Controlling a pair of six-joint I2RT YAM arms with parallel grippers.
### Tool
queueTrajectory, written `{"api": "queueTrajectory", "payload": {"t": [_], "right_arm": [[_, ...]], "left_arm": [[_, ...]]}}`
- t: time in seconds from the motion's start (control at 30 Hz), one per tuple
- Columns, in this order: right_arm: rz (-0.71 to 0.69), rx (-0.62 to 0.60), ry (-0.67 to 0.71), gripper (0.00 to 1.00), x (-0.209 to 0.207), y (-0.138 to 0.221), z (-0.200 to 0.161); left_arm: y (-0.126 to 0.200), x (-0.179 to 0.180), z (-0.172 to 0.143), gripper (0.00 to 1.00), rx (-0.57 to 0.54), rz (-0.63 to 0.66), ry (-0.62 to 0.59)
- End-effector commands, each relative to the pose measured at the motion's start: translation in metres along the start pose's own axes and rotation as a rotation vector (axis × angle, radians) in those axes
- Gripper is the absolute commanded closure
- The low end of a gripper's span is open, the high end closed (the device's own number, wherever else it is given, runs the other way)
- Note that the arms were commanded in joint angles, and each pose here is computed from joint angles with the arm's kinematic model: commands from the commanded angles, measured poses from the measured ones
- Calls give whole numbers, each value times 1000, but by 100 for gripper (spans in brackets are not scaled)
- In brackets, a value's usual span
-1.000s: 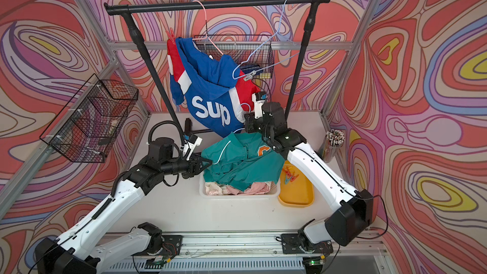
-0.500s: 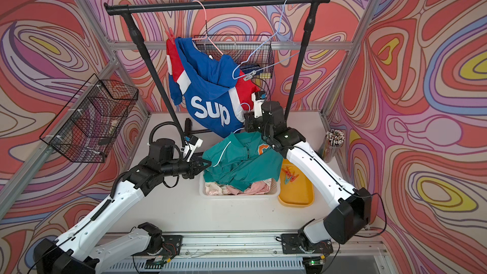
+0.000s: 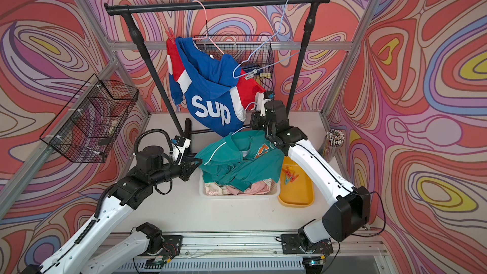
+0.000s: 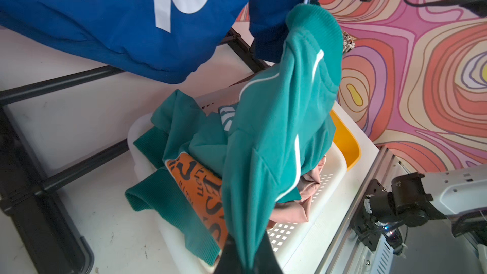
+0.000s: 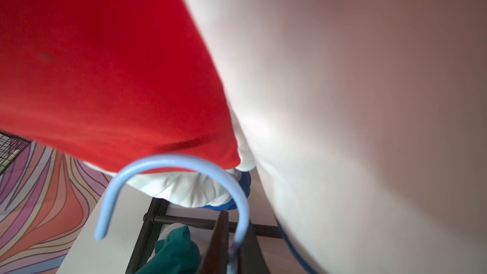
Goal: Remove the clothespins securing jackets to the hanger
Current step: Remove the jacket from the hanger.
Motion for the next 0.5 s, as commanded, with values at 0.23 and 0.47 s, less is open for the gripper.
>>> {"api": "queueTrajectory", "payload": {"t": [0.23,0.47], "right_arm": [[-125,-110,-10,100,-24,13,17],[-158,-111,-24,100,-41,27,11]], "left_arm": [[23,25,14,100,-161,334,119],[32,46,33,100,-228,473,203]]}}
Point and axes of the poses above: each gripper's point midway between its finger pads, its own y axis back along the fingers, its own x axis along the line the jaws close on, z = x × y, the point moved 9 cm from there along y, back along the fingers, and after that the axes turned 7 degrees about -y, right-handed, at the moved point
